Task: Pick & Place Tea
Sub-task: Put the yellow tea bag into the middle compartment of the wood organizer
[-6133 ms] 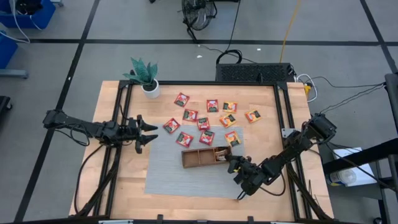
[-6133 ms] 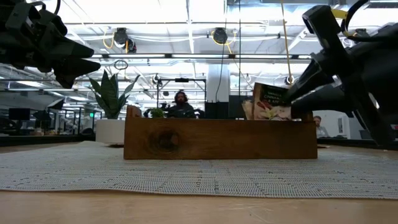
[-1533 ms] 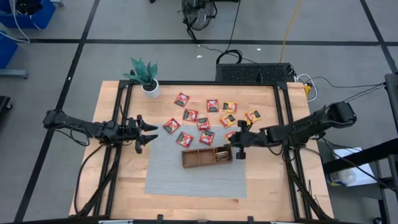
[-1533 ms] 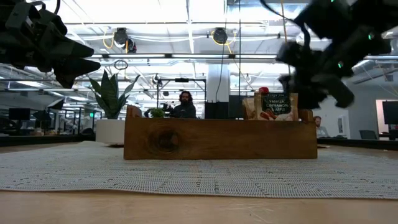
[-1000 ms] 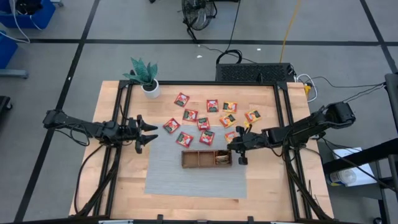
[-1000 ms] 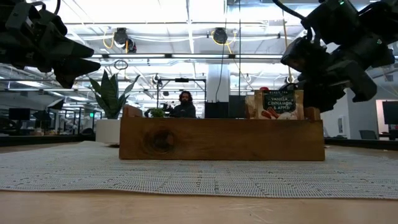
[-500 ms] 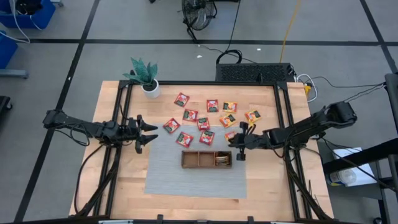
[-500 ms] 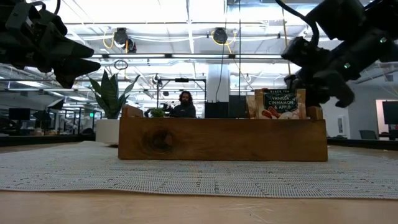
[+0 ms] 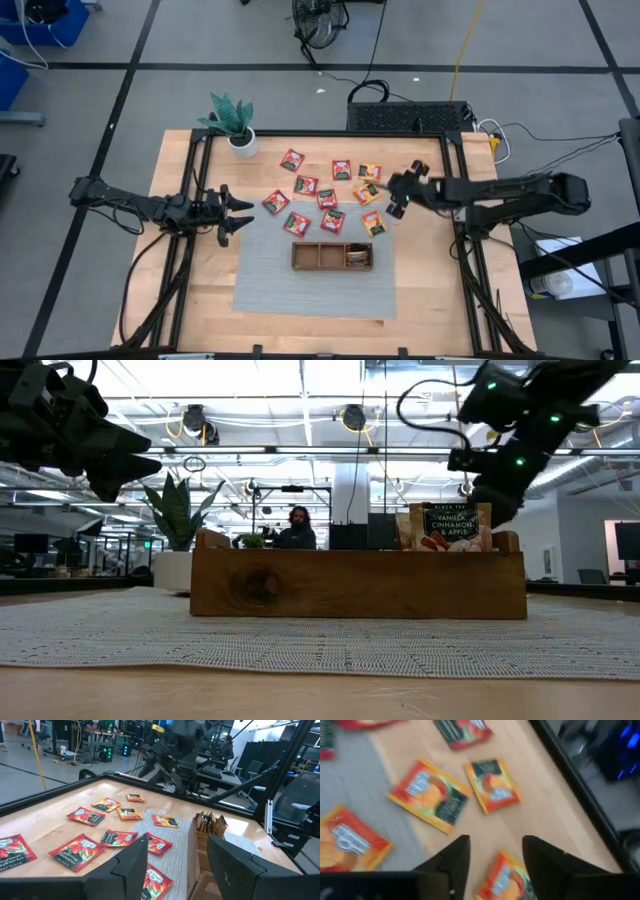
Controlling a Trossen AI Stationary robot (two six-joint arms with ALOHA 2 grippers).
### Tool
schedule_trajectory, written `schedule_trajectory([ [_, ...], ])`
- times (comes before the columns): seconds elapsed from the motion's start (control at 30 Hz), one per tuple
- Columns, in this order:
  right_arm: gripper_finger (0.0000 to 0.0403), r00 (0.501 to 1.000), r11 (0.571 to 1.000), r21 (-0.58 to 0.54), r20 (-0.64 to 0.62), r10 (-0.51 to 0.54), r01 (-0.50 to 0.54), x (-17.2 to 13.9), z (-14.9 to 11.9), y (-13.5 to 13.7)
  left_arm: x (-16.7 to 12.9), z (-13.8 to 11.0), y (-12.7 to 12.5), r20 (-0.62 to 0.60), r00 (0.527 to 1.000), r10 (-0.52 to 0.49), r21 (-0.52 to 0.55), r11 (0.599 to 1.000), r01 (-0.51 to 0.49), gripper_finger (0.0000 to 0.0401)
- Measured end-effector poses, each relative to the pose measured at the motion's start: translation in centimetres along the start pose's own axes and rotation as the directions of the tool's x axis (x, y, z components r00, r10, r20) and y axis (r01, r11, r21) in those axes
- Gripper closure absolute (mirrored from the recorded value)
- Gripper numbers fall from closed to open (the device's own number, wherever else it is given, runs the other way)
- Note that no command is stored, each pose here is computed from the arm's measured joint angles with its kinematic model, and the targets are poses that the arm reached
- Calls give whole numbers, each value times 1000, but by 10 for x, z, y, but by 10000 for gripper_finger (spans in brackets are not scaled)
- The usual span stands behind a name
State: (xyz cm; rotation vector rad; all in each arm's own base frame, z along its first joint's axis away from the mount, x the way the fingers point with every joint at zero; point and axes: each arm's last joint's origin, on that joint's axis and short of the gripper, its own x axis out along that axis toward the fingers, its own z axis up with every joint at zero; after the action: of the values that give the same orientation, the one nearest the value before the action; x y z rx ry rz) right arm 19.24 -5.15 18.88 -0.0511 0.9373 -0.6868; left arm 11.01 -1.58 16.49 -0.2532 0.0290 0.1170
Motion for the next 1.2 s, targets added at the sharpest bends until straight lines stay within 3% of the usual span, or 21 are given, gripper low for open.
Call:
schedule_trajectory([
  [0.17, 178, 978, 973, 176, -120, 170, -147, 19, 8, -33, 0, 0, 0, 0, 1000, 0, 0, 1000, 0, 196],
  [0.3, 161, 950, 955, 241, -217, 225, -171, 39, 0, -43, 0, 0, 0, 0, 1000, 0, 0, 1000, 0, 196],
  [0.53, 157, 916, 967, 199, -336, 221, -160, 69, -9, -33, 0, 0, 0, 0, 1000, 0, 0, 1000, 0, 196],
  [0.77, 167, 893, 991, 132, -443, 83, -27, 84, -19, -31, 0, 0, 0, 0, 1000, 0, 0, 1000, 0, 196],
  [0.93, 193, 866, 990, 141, -492, 86, -18, 84, -24, -30, 0, 0, 0, 0, 1000, 0, 0, 1000, 0, 196],
  [1.2, 303, 803, 993, 121, -591, 74, -3, 79, -35, -31, 0, 0, 0, 0, 1000, 0, 0, 1000, 0, 196],
])
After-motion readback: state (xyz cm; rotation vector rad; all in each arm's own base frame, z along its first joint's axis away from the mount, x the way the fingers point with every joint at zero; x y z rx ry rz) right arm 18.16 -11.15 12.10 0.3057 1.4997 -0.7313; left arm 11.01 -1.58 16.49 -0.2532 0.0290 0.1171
